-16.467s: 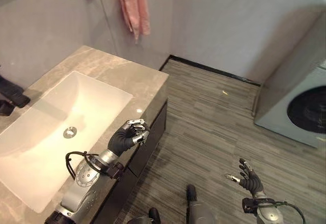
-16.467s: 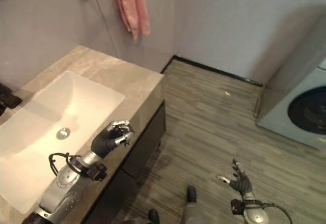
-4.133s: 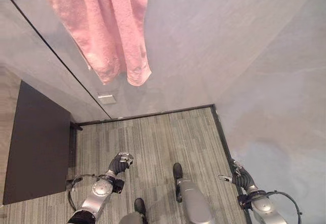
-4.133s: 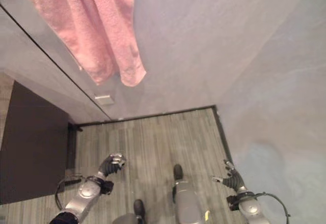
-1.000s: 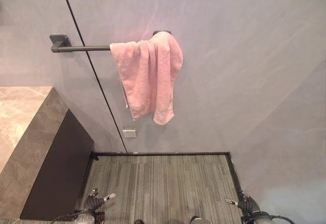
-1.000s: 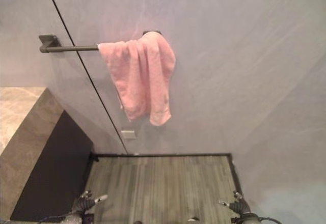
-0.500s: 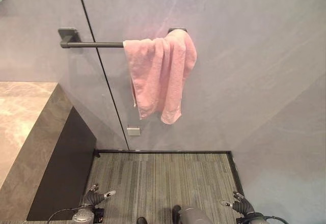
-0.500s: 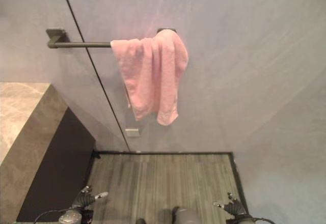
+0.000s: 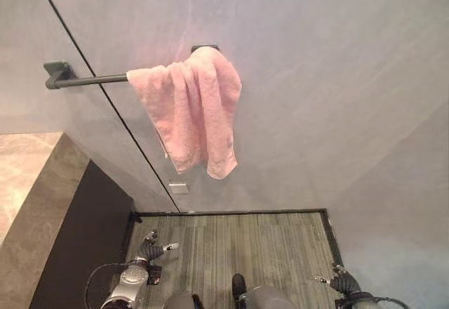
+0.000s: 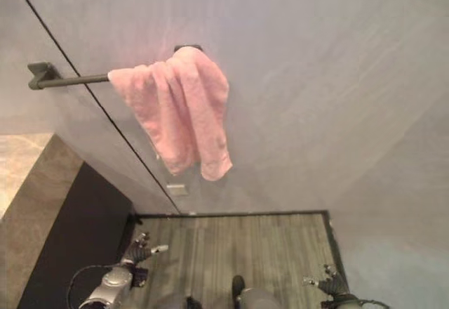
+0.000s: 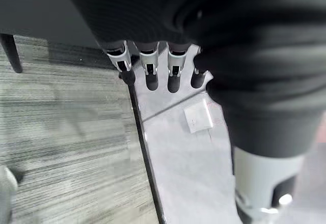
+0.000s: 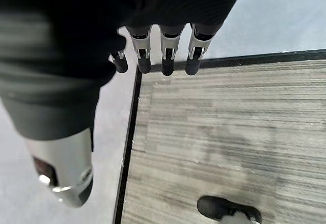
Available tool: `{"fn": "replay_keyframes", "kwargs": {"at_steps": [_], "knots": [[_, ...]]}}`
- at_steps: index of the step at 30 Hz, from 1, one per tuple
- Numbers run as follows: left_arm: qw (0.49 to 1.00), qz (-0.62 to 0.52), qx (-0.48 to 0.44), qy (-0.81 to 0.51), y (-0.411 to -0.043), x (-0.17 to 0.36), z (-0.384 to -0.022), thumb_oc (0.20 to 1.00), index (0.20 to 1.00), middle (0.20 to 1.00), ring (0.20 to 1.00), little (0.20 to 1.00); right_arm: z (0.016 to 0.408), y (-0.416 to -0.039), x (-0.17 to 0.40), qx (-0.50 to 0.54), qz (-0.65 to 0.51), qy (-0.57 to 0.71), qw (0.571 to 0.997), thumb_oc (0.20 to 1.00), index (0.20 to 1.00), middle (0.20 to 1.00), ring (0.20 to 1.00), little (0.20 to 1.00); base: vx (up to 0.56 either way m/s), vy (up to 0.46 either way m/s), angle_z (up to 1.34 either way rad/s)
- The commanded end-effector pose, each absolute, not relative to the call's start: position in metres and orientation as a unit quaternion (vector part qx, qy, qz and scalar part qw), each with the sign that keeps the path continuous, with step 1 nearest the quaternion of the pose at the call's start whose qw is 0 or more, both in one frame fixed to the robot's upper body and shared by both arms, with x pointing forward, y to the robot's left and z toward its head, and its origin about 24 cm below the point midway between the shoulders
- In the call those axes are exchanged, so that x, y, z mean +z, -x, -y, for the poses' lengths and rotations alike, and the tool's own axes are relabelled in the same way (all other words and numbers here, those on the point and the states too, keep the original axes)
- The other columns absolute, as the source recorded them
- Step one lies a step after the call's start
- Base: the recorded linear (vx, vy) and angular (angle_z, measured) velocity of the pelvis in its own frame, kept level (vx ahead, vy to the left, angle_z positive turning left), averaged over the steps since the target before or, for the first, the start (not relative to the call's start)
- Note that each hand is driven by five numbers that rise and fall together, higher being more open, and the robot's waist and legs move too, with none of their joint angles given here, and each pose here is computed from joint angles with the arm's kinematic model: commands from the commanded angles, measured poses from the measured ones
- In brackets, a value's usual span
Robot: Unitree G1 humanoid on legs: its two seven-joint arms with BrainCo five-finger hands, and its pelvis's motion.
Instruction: Put brush and paste in cup on sink, flatten towel.
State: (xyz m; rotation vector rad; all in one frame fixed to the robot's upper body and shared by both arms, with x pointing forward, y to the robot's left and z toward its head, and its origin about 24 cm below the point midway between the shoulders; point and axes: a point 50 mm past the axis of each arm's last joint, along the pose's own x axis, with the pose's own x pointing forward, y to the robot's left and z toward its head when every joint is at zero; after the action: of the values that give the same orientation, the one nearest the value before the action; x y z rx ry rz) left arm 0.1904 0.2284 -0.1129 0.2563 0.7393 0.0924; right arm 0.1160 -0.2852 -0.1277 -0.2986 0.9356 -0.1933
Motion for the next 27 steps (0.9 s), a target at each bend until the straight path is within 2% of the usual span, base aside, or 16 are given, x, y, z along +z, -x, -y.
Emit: {"fn": "replay_keyframes", "kwargs": {"at_steps": [1,8,15,27], "knots": [[0.928,-0.337,0.078,-0.137,-0.189,-0.106,-0.245,1.000,1.000,1.000,1.000,1.000,0.298,-0.115,-0.121,-0.121,-0.432,0.157,0.880,1.000,1.000,1.000,1.000,1.000,0.15,0.336,-0.30],[0.931,-0.327,0.070,-0.149,-0.194,-0.103,-0.246,1.000,1.000,1.000,1.000,1.000,0.303,-0.118,-0.120,-0.115,-0.439,0.166,0.875,1.000,1.000,1.000,1.000,1.000,0.16,0.349,-0.43],[0.931,-0.314,0.089,-0.165,-0.197,-0.094,-0.261,1.000,1.000,1.000,1.000,1.000,0.283,-0.142,-0.117,-0.087,-0.406,0.163,0.895,1.000,1.000,1.000,1.000,1.000,0.01,0.295,-0.41],[0.936,-0.314,0.089,-0.134,-0.177,-0.097,-0.260,1.000,1.000,1.000,1.000,1.000,0.268,-0.158,-0.110,-0.045,-0.367,0.172,0.913,1.000,1.000,1.000,1.000,1.000,0.00,0.126,-0.24]]}}
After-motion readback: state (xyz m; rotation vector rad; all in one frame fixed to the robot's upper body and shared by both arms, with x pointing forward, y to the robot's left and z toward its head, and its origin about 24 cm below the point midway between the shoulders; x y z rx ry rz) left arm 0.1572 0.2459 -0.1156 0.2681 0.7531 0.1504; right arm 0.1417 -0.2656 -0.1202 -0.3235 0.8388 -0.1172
